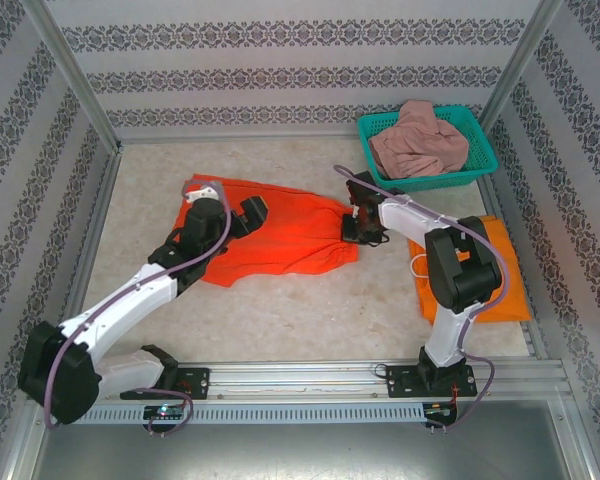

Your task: Fold and stack the shorts

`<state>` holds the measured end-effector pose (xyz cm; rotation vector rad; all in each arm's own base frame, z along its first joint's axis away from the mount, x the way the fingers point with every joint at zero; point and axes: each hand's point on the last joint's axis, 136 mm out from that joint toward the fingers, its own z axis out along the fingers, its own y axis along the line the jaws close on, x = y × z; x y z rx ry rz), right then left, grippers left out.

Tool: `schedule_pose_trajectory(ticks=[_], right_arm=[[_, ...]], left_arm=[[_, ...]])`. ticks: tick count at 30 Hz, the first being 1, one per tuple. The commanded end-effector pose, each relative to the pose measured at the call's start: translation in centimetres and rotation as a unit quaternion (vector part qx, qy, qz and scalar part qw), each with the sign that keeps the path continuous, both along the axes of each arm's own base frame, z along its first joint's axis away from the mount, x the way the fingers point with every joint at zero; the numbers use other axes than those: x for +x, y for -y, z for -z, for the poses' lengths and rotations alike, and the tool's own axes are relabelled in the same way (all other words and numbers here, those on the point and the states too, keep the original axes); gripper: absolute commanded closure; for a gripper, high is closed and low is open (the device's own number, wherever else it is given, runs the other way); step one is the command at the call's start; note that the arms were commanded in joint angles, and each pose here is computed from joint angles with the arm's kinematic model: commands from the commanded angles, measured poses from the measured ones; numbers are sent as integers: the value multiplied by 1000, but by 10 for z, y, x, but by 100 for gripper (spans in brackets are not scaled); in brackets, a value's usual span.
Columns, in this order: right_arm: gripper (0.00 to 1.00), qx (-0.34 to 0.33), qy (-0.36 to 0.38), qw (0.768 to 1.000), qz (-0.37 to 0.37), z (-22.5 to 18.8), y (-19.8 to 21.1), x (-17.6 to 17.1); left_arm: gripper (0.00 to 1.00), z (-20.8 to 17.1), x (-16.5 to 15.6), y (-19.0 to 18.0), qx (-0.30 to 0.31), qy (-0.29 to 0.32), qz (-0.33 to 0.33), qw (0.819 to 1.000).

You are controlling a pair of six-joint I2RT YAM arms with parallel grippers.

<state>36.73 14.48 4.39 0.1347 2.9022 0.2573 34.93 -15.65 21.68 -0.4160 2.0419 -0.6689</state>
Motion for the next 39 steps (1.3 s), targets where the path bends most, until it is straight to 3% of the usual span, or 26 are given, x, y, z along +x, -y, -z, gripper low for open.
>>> schedule_pose_trajectory(ticks=[1,9,21,39], right_arm=[[100,-88,-1,996,-25,-28,36,-8],[100,-186,16,980,-66,-77,73,-9],[100,-333,28,938,-88,-148,126,-2],[100,-372,58,920,-110,-194,86,16]], left_arm=[[0,28,-15,-24,50,-31,-15,998],[0,43,-25,-36,41,-46,-28,998],[0,59,-29,-36,33,-67,-27,997],[0,69,-34,-38,27,-77,-29,996]])
